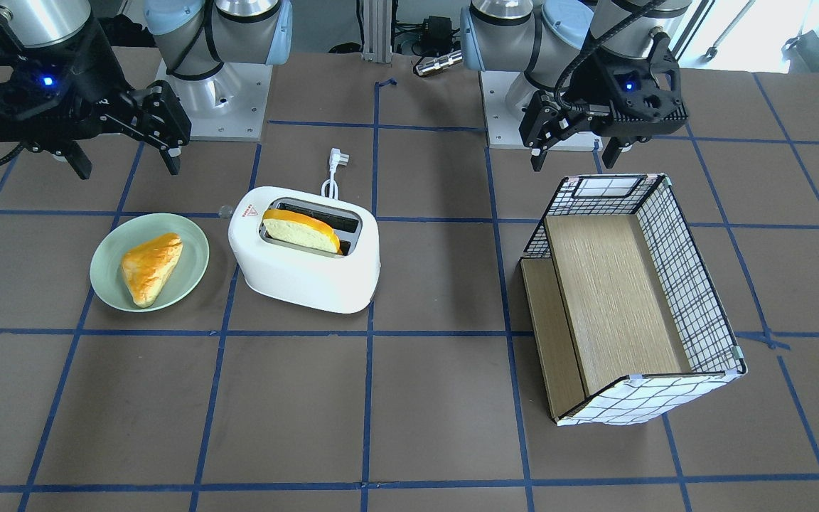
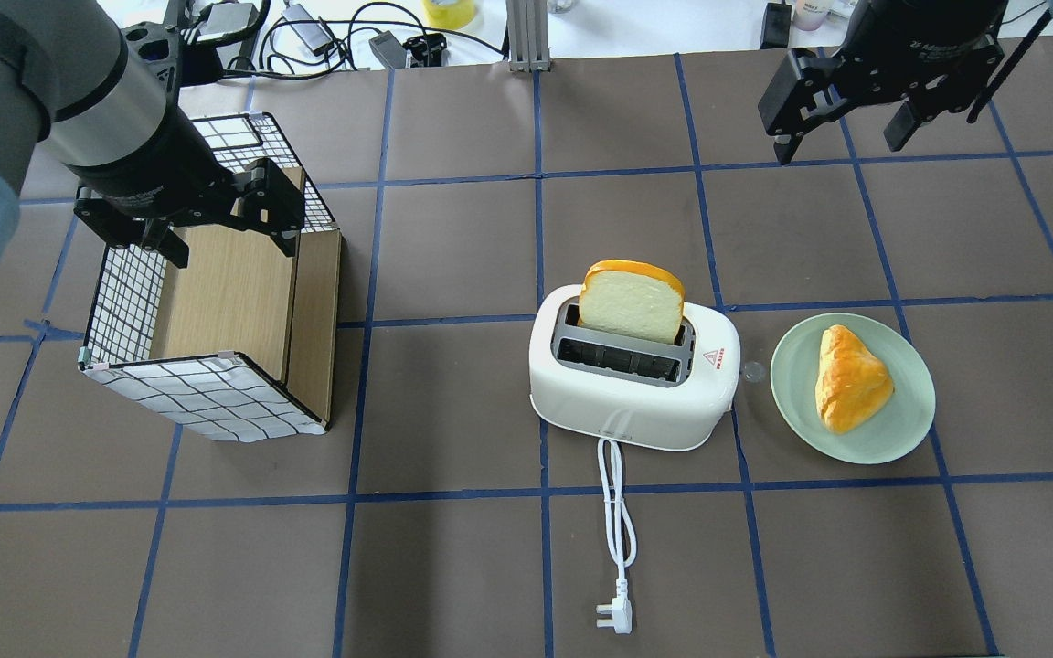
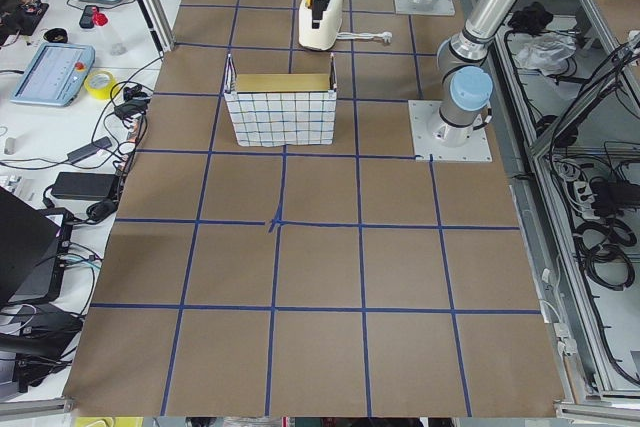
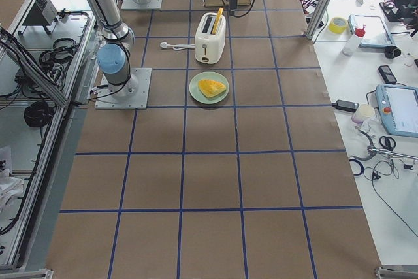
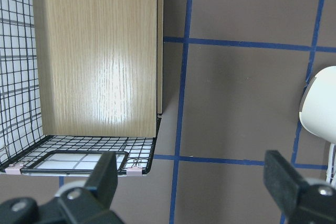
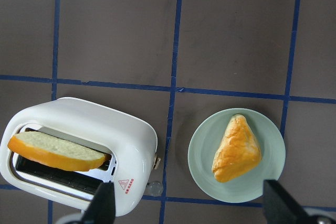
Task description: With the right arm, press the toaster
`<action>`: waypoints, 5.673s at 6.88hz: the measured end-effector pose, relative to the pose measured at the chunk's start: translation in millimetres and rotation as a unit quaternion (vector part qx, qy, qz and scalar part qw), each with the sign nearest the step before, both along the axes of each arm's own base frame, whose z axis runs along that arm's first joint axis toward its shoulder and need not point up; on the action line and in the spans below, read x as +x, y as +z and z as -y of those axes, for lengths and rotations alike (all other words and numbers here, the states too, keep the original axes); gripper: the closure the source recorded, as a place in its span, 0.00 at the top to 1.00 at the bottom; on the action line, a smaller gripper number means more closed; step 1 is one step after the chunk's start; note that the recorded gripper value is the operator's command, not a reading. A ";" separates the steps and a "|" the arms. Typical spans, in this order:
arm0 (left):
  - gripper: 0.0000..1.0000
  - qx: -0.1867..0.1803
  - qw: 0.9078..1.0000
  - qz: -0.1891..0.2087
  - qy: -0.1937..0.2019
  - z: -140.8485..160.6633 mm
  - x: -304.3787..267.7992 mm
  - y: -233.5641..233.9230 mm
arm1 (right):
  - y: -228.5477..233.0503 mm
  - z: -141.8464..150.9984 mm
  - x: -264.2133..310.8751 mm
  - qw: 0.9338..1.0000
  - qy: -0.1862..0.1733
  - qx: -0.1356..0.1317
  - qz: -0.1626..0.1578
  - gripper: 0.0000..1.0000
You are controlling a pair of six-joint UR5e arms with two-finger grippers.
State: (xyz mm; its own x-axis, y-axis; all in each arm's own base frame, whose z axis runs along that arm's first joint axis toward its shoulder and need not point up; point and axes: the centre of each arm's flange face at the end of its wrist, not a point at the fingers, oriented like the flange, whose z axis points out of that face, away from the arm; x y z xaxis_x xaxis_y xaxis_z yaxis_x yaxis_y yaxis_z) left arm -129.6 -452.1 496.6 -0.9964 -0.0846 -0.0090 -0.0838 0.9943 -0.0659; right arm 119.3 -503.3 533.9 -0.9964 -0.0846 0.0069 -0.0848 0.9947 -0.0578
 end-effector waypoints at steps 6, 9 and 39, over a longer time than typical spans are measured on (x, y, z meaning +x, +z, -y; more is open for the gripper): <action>1.00 0.000 1.000 0.000 0.000 0.0 0.0 0.0 | 0.7 1.6 -1.5 1.000 -0.005 -0.002 0.005 1.00; 1.00 0.000 1.000 0.000 0.000 0.0 0.0 0.0 | -5.0 4.5 1.3 1.000 -0.005 -0.002 0.014 0.00; 1.00 0.000 1.000 0.000 0.000 0.0 0.0 0.1 | -284.6 -50.5 -94.0 0.932 0.033 0.130 0.336 0.00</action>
